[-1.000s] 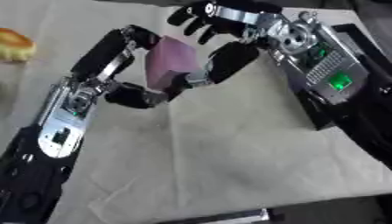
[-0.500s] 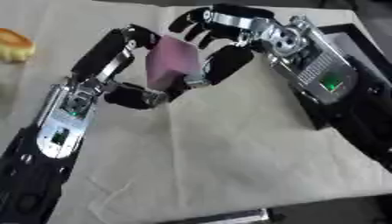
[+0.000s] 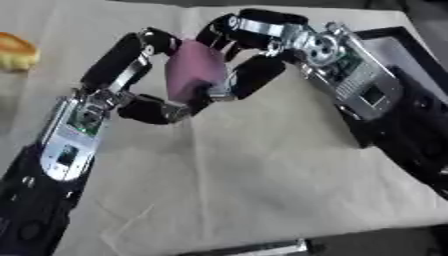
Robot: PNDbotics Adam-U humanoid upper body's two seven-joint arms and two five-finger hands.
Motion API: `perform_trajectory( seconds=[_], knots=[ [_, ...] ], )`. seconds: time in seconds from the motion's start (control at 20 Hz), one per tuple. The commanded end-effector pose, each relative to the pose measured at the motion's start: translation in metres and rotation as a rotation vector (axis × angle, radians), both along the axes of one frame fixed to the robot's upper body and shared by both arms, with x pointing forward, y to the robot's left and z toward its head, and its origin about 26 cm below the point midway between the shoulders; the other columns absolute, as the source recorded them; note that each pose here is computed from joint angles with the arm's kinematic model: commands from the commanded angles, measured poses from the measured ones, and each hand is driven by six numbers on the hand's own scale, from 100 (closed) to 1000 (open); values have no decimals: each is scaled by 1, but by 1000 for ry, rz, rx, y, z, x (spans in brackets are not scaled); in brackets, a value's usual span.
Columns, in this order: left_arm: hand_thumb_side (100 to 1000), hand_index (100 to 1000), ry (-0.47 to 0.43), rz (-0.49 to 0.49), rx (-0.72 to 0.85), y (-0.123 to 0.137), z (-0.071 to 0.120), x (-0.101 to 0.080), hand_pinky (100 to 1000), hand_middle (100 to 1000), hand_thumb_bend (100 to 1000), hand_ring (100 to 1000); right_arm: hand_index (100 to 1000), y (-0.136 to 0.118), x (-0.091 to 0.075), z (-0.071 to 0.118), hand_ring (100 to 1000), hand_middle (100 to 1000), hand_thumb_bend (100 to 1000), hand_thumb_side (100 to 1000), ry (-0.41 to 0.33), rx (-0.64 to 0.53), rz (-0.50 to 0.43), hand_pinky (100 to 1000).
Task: Pick up the objects with one hand, pass them to the other hand, and then place them into the box on the other side of the table.
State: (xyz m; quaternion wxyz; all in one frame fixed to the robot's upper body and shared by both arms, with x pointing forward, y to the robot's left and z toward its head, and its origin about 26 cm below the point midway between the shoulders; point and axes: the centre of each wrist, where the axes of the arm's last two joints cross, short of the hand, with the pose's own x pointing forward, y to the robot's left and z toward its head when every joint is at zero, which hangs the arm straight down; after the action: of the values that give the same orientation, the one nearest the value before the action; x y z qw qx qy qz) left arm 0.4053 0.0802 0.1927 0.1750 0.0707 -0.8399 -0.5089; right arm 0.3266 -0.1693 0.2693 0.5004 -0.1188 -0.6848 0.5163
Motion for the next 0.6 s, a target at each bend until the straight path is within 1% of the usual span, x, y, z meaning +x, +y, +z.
perform_trajectory(
  seconds=[0.05, 0.2, 0.35, 0.45, 0.55, 0.6],
  knots=[
    [378, 407, -37, -36, -17, -7, 12, -4, 656, 405, 100, 594, 676, -5, 2, 8, 735, 590, 263, 100, -31, 19, -26, 752],
    [382, 415, -34, -36, -21, -8, 12, -4, 656, 406, 100, 593, 628, -5, 1, 8, 696, 531, 178, 100, -35, 34, -21, 742],
    [374, 426, -31, -36, -28, -8, 11, -4, 657, 408, 100, 594, 607, -5, 1, 7, 676, 494, 168, 100, -37, 38, -18, 734],
    [339, 443, -30, -36, -28, -8, 11, -4, 662, 414, 100, 597, 598, -5, 1, 7, 669, 485, 167, 100, -36, 43, -20, 730],
    [263, 480, -29, -33, -24, -8, 10, -4, 682, 436, 100, 612, 589, -6, 1, 8, 663, 478, 173, 100, -36, 50, -23, 725],
    [240, 500, -29, -31, -18, -8, 10, -4, 687, 447, 100, 617, 585, -6, 1, 8, 660, 474, 175, 100, -37, 54, -25, 723]
  ],
)
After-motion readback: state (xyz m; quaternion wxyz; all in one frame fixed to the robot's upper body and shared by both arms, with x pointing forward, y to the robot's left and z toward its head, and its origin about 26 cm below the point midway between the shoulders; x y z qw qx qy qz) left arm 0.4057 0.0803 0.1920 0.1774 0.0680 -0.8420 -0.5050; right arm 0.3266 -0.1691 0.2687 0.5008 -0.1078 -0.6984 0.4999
